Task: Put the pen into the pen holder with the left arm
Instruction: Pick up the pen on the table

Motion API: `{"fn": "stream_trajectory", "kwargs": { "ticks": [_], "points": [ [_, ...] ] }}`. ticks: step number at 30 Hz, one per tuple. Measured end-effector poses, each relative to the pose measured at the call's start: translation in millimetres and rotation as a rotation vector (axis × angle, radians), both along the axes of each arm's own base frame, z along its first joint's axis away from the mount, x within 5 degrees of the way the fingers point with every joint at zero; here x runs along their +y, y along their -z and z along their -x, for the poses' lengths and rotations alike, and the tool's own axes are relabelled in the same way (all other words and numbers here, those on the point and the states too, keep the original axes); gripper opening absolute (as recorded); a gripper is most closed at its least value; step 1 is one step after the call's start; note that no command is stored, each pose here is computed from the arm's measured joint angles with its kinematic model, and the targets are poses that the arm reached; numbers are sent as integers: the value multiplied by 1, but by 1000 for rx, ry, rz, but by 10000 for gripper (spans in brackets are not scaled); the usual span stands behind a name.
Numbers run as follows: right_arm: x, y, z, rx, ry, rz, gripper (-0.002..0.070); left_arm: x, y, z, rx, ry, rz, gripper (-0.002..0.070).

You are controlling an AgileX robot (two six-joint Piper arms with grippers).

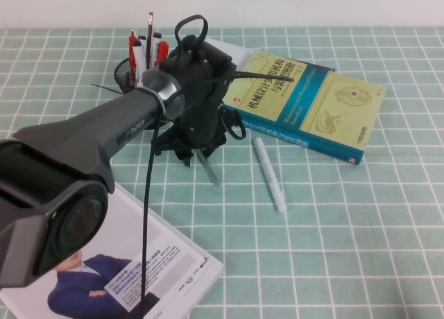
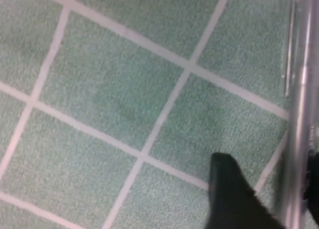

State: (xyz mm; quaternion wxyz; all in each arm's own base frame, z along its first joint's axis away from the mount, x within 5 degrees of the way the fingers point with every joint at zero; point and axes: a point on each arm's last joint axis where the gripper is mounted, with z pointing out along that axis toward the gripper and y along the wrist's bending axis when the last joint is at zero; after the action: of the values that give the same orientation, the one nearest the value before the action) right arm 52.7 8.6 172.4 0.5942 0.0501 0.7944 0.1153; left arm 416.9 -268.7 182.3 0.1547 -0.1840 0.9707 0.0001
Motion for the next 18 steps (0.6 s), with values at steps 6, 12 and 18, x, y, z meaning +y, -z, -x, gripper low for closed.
{"fn": "stream_trajectory", "kwargs": {
  "ticks": [6,12,18],
  "points": [
    [0,0,0,0,0,0,-20,-2,-5,-3,-18,82,-19,78],
    [0,0,0,0,0,0,-20,0,-7,-4,-16,116,-50,4],
    [0,0,0,0,0,0,-20,4,-8,-3,-4,183,-119,24]
  ]
}}
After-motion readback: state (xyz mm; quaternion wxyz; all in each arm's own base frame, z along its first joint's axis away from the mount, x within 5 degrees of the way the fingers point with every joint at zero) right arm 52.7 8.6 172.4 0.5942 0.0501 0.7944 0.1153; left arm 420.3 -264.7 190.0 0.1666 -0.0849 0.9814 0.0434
